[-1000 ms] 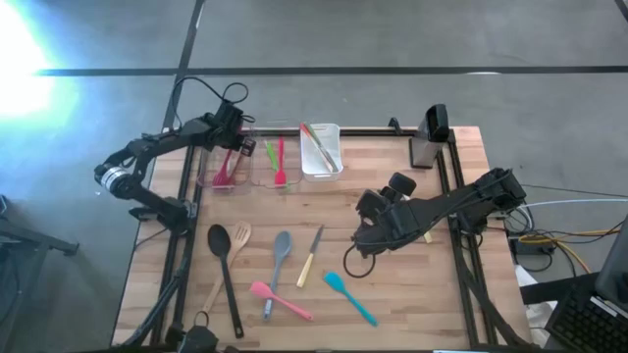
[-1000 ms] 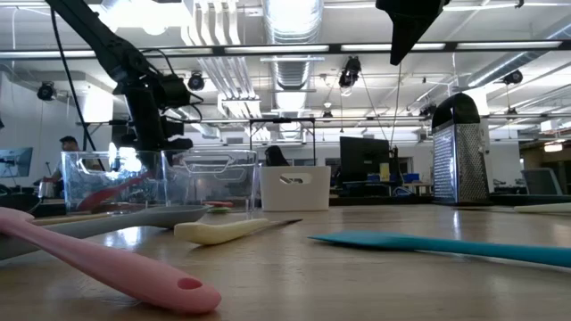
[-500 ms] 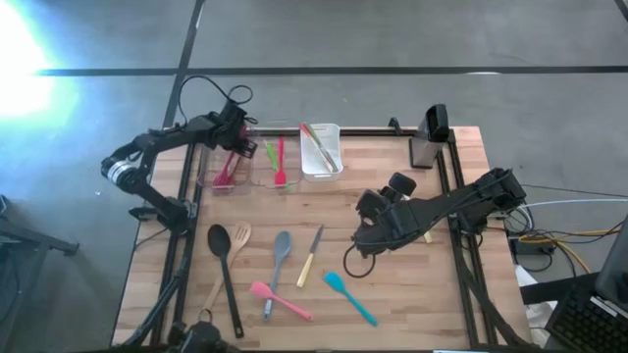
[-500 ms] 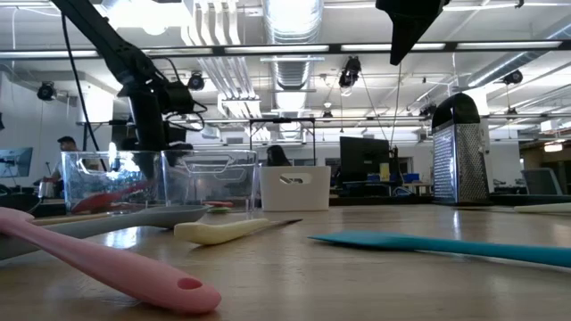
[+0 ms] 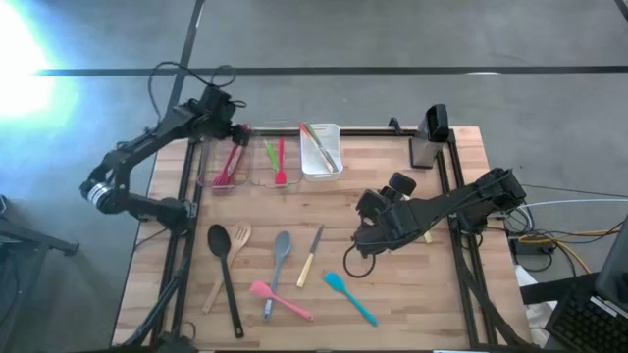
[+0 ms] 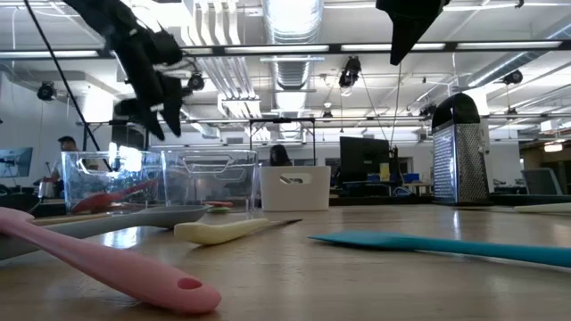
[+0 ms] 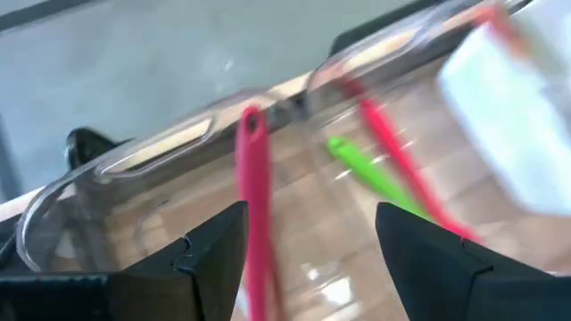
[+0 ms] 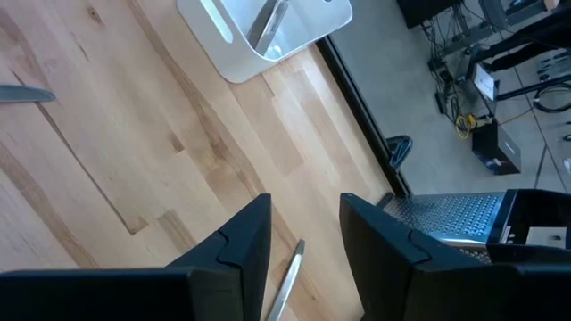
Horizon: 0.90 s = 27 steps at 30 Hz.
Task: Pick & Place Kitchen Items
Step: Put the pink spatula into the right transparent bin
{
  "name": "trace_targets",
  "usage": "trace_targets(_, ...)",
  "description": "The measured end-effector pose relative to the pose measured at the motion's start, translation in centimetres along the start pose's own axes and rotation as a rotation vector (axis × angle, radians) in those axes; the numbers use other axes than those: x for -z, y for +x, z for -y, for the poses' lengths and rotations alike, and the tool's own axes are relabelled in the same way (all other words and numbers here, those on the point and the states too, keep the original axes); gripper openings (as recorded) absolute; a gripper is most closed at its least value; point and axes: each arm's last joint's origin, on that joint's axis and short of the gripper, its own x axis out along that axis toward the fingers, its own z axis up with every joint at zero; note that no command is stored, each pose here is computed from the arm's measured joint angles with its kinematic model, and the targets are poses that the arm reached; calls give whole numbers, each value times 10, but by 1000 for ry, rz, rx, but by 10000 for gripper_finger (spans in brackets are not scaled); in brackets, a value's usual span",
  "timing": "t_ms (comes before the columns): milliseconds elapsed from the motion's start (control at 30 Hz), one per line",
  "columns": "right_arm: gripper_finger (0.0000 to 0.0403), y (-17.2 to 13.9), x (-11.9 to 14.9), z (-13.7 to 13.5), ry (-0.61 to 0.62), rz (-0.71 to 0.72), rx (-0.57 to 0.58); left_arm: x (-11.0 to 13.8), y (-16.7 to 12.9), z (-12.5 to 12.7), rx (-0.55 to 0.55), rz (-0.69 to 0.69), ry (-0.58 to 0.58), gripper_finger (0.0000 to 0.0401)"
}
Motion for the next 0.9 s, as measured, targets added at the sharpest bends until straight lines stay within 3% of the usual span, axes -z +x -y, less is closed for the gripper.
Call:
trace_targets(200,122,0,0,0,-1,8,6,4,-42,5,201,101,-47,247)
trace_targets(467,119,0,0,0,2,12,10,19,-83,25,594,118,-15,248)
trace_targets(700,125,0,0,0,17,13,9,41,-117,49,731,163,129,245)
trace_targets(900,116,-1,1,-1,51,-4,-11,61,-140,66,690,235,206,245)
